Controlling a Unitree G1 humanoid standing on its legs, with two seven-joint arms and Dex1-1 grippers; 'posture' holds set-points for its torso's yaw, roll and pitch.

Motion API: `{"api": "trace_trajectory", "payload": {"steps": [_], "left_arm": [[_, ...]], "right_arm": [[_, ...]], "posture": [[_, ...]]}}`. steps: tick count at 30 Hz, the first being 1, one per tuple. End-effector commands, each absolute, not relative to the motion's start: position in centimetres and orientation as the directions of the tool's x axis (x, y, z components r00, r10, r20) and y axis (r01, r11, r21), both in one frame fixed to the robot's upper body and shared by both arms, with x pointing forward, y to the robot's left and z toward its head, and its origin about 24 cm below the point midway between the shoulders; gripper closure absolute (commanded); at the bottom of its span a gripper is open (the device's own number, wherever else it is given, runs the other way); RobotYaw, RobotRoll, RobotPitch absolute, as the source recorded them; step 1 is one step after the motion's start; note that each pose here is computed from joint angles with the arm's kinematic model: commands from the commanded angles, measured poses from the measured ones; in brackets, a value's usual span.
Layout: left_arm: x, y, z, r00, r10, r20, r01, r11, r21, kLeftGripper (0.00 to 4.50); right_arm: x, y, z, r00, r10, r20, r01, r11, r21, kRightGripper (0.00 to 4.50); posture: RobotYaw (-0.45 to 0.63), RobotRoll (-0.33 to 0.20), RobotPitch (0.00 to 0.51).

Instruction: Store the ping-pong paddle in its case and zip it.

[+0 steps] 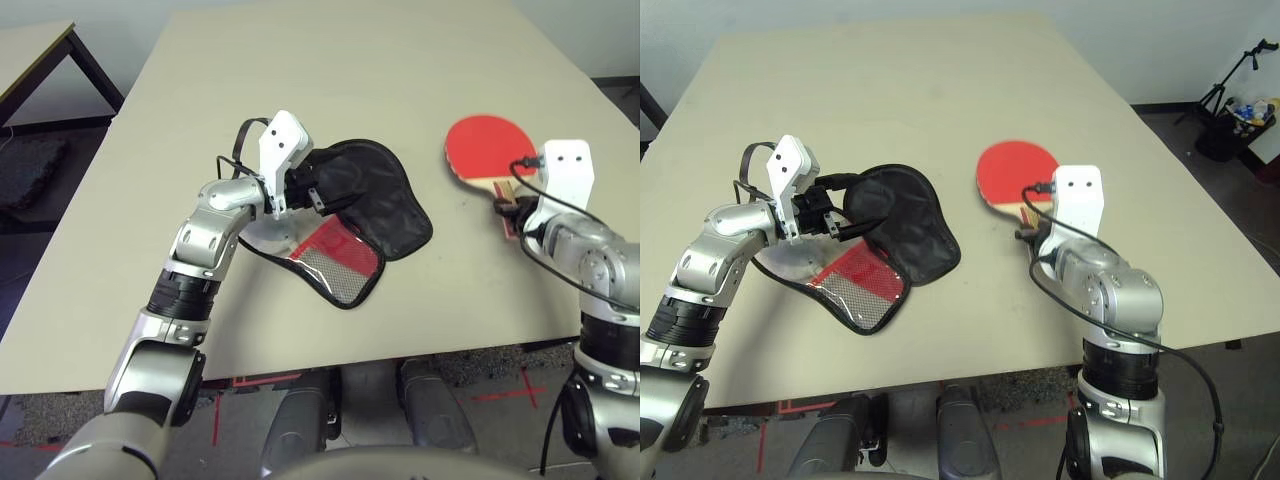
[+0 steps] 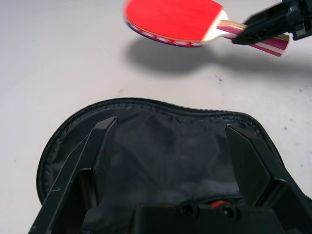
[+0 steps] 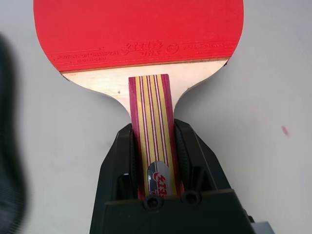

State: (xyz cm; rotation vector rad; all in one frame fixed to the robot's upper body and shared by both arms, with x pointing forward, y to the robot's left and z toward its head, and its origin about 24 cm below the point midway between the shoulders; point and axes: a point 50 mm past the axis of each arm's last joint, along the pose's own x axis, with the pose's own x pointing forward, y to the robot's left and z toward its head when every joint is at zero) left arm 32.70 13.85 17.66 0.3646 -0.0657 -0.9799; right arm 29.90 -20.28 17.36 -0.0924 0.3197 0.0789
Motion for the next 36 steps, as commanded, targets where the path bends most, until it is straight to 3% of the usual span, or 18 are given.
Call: {"api": "trace_trajectory", "payload": {"steps": [1,19,36], "left_arm": [[32.8,13.9,18.0,0.564,-0.82,-0.097,0.796,0.509,0.329,0.0],[33.2,14.1,18.3,0.577,-0.812,-0.084,0.786,0.524,0.329,0.0],[32.7,13.8,18.4,0.585,-0.808,-0.075,0.779,0.534,0.329,0.0]], "right_arm": [[29.5,-17.7,17.5,0.925,0.185,-0.333,-0.216,0.975,-0.059,3.36],[29.2,-10.2,16.2,0.787,0.431,-0.442,-0.492,0.87,-0.026,3.36],[31.2,-9.3,13.4,0.758,0.419,-0.5,-0.501,0.865,-0.033,3.36]], "posture": [[-0.08,0.0,0.151],[-0.06,0.0,0.16],[-0.03,0.0,0.165]]}}
